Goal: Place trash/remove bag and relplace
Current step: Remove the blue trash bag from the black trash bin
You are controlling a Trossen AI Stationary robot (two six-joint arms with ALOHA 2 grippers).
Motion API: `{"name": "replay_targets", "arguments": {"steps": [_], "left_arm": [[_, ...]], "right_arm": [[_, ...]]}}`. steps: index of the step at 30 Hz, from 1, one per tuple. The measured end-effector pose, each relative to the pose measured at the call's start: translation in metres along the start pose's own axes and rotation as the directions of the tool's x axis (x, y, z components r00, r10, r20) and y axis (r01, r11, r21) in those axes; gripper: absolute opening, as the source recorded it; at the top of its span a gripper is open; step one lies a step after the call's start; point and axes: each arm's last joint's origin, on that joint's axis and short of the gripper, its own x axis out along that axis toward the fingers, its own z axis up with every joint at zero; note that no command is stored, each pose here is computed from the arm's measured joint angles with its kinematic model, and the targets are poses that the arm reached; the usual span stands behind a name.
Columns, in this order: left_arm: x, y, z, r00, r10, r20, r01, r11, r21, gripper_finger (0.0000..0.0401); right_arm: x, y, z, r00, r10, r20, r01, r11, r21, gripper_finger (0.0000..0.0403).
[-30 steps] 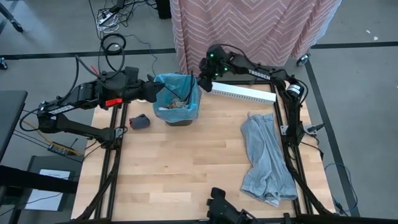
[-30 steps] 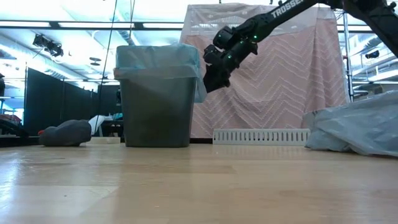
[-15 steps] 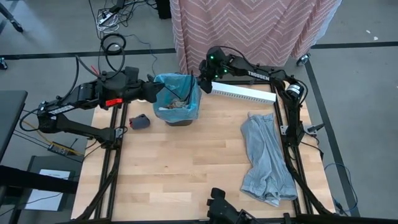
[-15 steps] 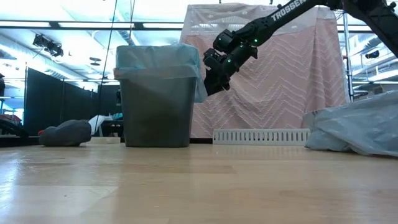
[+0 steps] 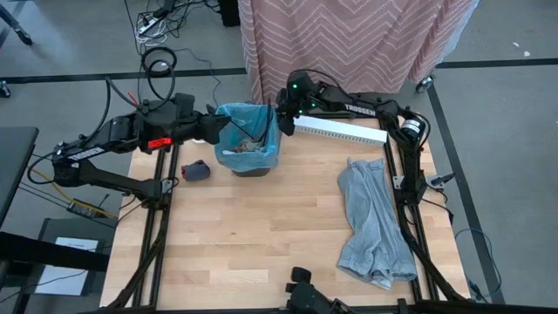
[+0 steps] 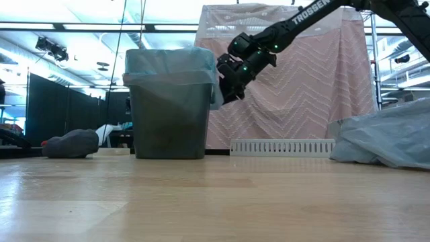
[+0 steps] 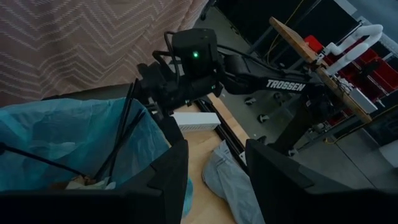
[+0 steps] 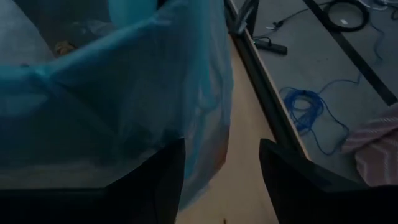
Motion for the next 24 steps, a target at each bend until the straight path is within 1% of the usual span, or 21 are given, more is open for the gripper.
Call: {"name": "replay_targets", "arguments": {"steps": [5, 8, 12, 16, 17, 19, 24], "left_arm": [[0.0000, 0.0000, 0.0000, 1.000, 0.001, 0.001, -0.001, 1.000, 0.000, 0.0168], [0.0000, 0.0000, 0.0000, 1.000, 0.001, 0.001, -0.001, 1.000, 0.003, 0.0168], [0.0000, 0.0000, 0.0001, 1.000, 0.000, 0.001, 0.000, 1.000, 0.004, 0.0168], [0.0000, -0.0001, 0.0001, 1.000, 0.000, 0.001, 0.000, 1.000, 0.004, 0.0168], [0.0000, -0.0001, 0.0001, 1.000, 0.000, 0.001, 0.000, 1.000, 0.004, 0.0168], [0.0000, -0.0001, 0.0001, 1.000, 0.000, 0.001, 0.000, 1.000, 0.004, 0.0168], [0.0000, -0.0006, -0.0002, 1.000, -0.013, -0.009, 0.013, 1.000, -0.020, 0.0168]], "right_arm": [[0.0018, 0.0053, 0.0037, 1.000, 0.003, 0.024, -0.002, 0.999, -0.036, 0.0188], [0.0021, 0.0057, 0.0037, 1.000, -0.015, 0.020, 0.016, 0.999, -0.042, 0.0166], [0.0021, 0.0054, 0.0037, 1.000, -0.024, 0.018, 0.025, 0.999, -0.044, 0.0109], [0.0022, 0.0055, 0.0041, 0.999, -0.028, 0.021, 0.029, 0.999, -0.046, 0.0030], [0.0022, 0.0054, 0.0041, 0.999, -0.028, 0.021, 0.029, 0.998, -0.048, 0.0015], [0.0021, 0.0051, 0.0040, 0.999, -0.039, 0.019, 0.040, 0.998, -0.051, 0.0008], [-0.0017, 0.0065, 0.0046, 0.992, -0.125, -0.022, 0.124, 0.991, -0.052, 0.0001]]}}
